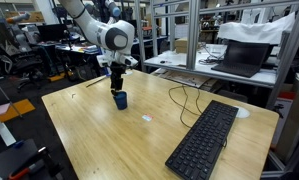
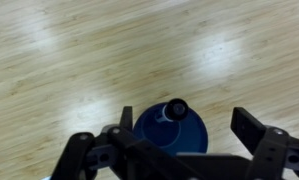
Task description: Remove the marker out of the cup then move the cup to the right and then put the marker in the cup
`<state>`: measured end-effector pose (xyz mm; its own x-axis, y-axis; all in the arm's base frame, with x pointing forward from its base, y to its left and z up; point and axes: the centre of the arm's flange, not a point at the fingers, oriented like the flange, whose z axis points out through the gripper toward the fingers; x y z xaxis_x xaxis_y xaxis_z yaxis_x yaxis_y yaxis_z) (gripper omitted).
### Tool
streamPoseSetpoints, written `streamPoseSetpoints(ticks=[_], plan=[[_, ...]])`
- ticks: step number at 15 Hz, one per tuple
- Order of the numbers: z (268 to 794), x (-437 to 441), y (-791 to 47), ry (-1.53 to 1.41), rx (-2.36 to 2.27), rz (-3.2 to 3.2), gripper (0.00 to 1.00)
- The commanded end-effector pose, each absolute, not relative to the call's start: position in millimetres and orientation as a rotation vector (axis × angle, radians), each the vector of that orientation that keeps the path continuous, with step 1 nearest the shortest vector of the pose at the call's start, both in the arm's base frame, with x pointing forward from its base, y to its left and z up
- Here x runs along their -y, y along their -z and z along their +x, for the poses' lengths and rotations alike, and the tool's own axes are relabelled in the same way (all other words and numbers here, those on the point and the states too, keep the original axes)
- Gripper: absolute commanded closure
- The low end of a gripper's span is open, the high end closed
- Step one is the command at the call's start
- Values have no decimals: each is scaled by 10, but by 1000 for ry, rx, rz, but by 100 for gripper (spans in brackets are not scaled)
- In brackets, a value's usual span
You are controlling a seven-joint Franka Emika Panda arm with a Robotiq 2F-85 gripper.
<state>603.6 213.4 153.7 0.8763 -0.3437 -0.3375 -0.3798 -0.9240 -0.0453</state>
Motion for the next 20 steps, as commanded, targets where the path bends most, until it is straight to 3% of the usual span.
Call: streamPoseSetpoints(ticks=[1,2,4,13,14,15,20], plan=[[6119,-2161,-1473,-558,-570,-2907,0],[6113,-2154,-1460,-565,-576,-2901,25],[6094,-2162,-1432,-574,-588,-2893,34],[6064,-2205,-1502,-598,-590,-2877,97],[6064,-2215,-1502,-598,-586,-2877,100],[6068,-2227,-1504,-598,-583,-2877,96],[6137,-2283,-1574,-604,-549,-2882,95]])
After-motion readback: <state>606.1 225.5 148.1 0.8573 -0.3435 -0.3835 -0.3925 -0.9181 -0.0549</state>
